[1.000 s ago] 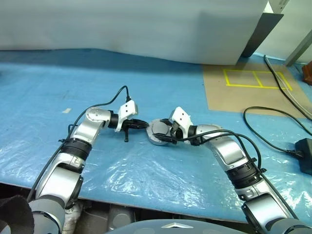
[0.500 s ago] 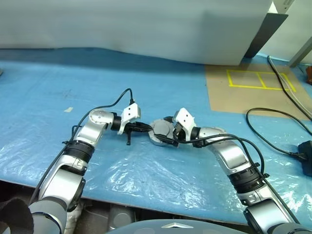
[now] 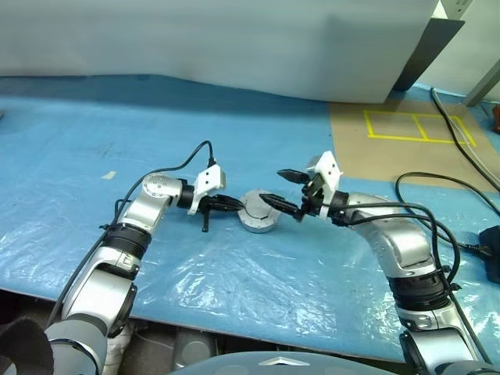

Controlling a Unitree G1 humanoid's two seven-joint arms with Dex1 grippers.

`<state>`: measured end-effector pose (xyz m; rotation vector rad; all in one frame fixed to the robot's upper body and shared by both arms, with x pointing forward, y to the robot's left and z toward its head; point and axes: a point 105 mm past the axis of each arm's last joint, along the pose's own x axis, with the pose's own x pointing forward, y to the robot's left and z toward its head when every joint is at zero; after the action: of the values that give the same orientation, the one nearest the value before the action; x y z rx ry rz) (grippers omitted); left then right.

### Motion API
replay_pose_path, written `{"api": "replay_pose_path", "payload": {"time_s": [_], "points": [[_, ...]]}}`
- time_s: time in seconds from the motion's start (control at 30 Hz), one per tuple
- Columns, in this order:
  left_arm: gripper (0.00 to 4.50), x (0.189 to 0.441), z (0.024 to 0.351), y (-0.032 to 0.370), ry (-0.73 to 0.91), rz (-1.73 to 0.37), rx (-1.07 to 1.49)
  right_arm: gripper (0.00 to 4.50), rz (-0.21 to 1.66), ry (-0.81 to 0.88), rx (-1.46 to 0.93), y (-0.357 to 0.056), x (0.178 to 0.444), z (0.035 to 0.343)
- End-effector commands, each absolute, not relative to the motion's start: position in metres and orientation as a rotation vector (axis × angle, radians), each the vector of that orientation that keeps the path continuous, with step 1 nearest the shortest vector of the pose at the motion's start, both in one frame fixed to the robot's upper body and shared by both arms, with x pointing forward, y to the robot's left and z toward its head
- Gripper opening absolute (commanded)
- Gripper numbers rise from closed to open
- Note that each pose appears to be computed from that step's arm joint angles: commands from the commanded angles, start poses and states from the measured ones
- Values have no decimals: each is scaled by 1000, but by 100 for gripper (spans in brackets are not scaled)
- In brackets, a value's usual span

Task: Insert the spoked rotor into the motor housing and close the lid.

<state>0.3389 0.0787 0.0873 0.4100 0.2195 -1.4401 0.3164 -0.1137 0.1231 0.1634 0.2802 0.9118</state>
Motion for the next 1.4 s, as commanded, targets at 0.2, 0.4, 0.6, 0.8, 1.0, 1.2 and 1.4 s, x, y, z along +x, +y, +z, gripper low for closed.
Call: {"api": "replay_pose_path", "payload": {"time_s": [0.2,0.4,0.6,0.8,1.0,1.2,1.4], "points": [[0,332,68,88,313,-1435,429,442,847,604,570,-135,295,81],[0,334,68,88,312,-1431,434,442,917,632,623,-102,293,76],[0,335,69,87,309,-1428,439,442,952,610,705,-83,299,81],[0,333,68,88,311,-1430,435,351,904,541,766,-95,309,90],[0,333,66,88,315,-1431,435,351,916,546,782,-94,302,88],[0,334,67,87,314,-1436,443,200,955,573,751,-76,294,84],[0,335,68,89,314,-1434,445,133,940,583,755,-74,291,79]]}}
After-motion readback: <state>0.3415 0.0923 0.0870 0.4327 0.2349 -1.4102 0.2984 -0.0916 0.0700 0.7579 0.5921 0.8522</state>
